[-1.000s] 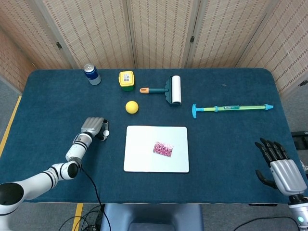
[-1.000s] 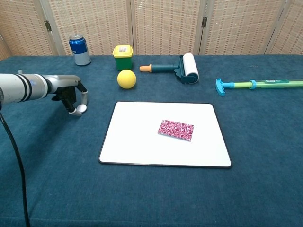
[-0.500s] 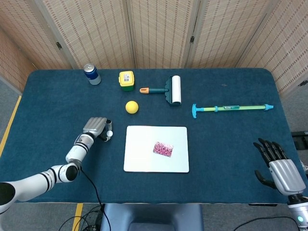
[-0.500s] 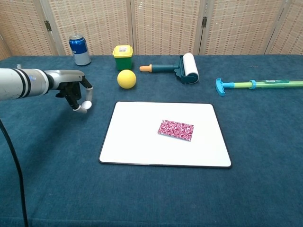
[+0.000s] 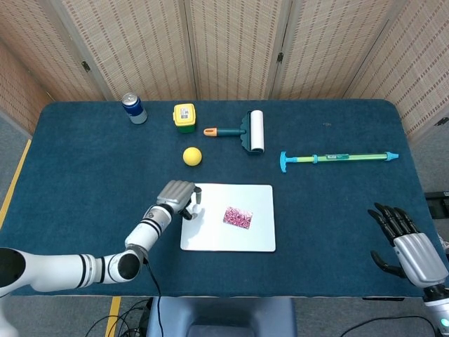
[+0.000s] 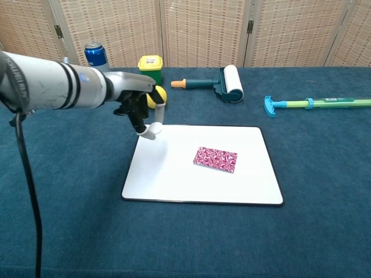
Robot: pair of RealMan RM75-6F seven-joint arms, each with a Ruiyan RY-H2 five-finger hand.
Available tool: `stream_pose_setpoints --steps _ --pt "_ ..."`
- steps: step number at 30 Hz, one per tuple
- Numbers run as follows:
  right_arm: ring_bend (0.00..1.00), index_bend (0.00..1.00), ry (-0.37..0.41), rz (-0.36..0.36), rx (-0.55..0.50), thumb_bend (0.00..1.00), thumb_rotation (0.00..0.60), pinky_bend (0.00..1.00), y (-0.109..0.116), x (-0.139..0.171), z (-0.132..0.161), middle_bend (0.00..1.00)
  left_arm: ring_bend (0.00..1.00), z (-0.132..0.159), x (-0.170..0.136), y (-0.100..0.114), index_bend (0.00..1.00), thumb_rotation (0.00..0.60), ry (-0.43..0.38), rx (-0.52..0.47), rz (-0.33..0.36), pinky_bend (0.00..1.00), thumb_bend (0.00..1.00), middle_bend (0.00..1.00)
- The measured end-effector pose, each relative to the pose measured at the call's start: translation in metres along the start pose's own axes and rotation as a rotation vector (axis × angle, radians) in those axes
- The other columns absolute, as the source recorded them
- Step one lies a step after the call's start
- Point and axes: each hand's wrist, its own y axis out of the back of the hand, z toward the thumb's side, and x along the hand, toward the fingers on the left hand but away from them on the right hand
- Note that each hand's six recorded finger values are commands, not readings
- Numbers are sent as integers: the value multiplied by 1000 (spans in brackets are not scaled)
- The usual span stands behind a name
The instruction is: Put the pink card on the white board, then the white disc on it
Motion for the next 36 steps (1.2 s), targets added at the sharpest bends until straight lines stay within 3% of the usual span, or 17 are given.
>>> stream_pose_setpoints --steps 7,13,36 --pt "0 0 11 -9 -21 289 600 0 6 4 -4 0 971 55 7 -14 584 600 -32 56 -20 882 324 1000" --pt "0 0 30 -8 -27 289 600 0 7 8 -2 0 971 81 16 -29 580 600 -41 81 -41 882 324 1000" --pt "0 0 18 3 -35 290 600 0 7 5 -7 0 971 112 62 -39 575 600 -48 116 -51 881 324 1000"
